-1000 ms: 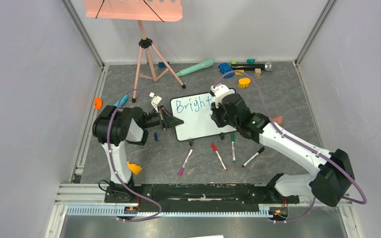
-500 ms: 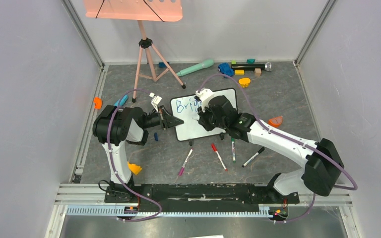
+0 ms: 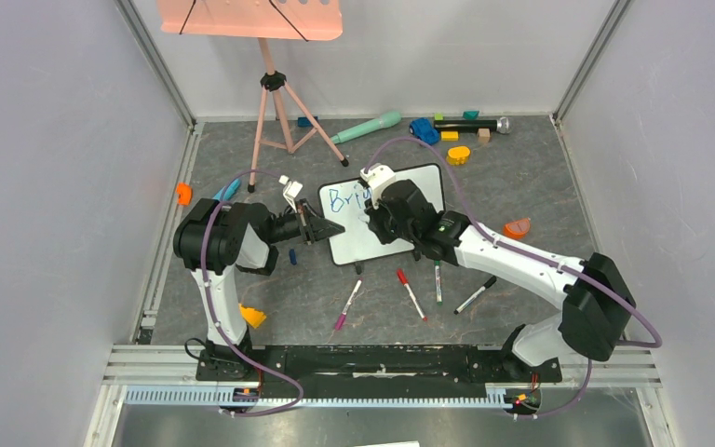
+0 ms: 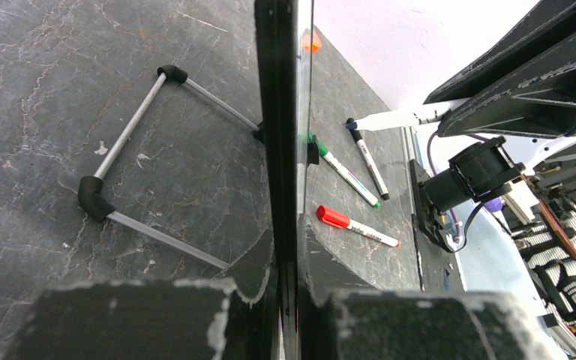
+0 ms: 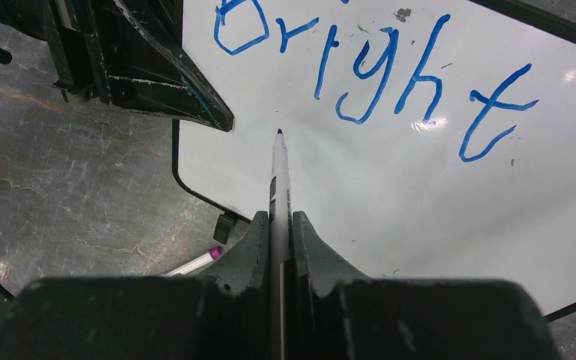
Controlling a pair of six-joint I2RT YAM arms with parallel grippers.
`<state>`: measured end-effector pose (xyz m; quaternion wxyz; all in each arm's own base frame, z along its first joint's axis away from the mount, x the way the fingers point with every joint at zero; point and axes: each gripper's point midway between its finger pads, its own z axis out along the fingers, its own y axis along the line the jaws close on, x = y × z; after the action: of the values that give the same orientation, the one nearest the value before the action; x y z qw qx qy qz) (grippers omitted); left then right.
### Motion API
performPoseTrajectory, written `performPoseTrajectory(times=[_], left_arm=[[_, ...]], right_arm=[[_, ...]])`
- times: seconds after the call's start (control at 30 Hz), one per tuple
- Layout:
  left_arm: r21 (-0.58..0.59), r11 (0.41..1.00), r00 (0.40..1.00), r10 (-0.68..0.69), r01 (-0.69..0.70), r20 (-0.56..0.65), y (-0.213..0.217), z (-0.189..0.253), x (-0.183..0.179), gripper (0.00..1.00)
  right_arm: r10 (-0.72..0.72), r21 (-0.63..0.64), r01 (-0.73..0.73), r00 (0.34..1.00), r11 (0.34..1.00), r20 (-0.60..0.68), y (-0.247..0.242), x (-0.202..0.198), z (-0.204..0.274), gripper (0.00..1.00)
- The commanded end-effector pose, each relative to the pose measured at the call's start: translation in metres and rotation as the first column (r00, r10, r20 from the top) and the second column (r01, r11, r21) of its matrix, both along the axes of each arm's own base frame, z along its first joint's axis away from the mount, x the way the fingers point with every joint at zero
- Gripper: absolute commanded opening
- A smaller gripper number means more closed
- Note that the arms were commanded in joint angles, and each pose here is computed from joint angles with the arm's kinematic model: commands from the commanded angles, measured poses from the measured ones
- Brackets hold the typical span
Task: Write a sentence on the whiteboard
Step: Pick up the sentence from the whiteboard.
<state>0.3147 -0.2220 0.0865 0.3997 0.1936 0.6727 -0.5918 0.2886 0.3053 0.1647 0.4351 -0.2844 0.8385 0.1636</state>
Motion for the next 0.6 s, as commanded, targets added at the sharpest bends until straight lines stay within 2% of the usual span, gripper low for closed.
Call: performPoseTrajectory(times=[0.0, 0.57], left_arm=[[0.056, 0.989, 0.988, 0.13, -0.135, 0.087, 0.009, -0.023, 0.019, 0.03], [0.059, 0.991, 0.989, 0.114, -0.12, 0.091, 0.008, -0.025, 0.018, 0.03]], right_arm=[[-0.031, 0.069, 0.026, 0.998, 0.997, 0.063, 0.01, 0.011, 0.025, 0.0], [-0.009, 0.057, 0.006, 0.999, 0.998, 0.054, 0.021, 0.017, 0.02, 0.0]])
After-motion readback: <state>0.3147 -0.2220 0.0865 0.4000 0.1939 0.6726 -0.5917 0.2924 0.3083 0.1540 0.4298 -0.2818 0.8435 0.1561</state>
